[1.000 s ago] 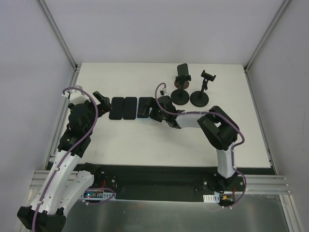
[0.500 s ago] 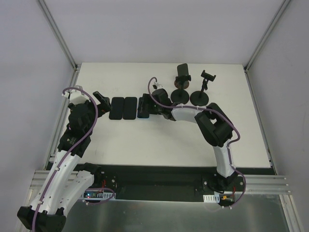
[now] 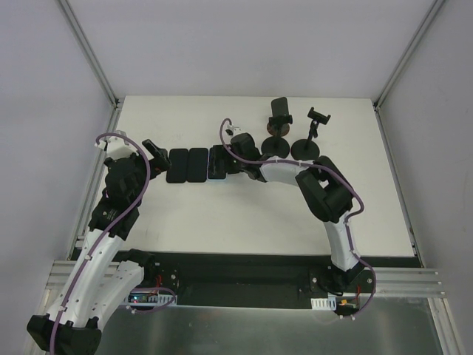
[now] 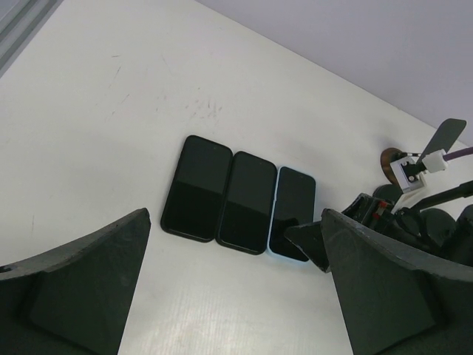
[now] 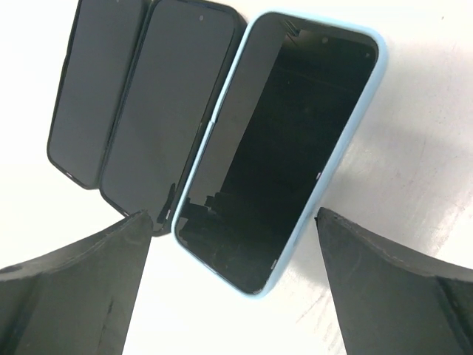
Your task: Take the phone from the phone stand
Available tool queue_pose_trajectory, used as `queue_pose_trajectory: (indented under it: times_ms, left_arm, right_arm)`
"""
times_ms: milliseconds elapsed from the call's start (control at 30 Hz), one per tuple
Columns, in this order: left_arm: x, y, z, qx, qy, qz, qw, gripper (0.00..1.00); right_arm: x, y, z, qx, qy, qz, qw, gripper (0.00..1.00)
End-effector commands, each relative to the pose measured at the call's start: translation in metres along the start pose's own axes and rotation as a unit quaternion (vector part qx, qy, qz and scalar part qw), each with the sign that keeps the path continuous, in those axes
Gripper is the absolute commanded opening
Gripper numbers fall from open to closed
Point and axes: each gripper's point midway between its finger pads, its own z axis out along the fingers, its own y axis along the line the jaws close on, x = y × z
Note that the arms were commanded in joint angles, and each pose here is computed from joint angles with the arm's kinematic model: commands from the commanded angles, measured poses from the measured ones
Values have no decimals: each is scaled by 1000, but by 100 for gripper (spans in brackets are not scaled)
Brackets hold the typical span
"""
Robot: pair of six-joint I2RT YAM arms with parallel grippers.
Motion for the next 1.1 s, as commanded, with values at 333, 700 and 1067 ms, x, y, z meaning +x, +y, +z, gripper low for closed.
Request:
queue_pose_trajectory:
  times_ms: [333,700,1067]
  left_arm:
    - [-56,39,-28,-87,-133,-8,987,99]
    - [-102,69,-88,-98,-307,-83,943,99]
    - [-110,72,-99,-90,-345,-53,933,99]
  right_arm:
    - [-70,19,-171,22,-146,-131,980,96]
    - [-116,-42,-378,218,-370,-150,890,96]
    - [-91,-104,-515,383,-458,-153,787,96]
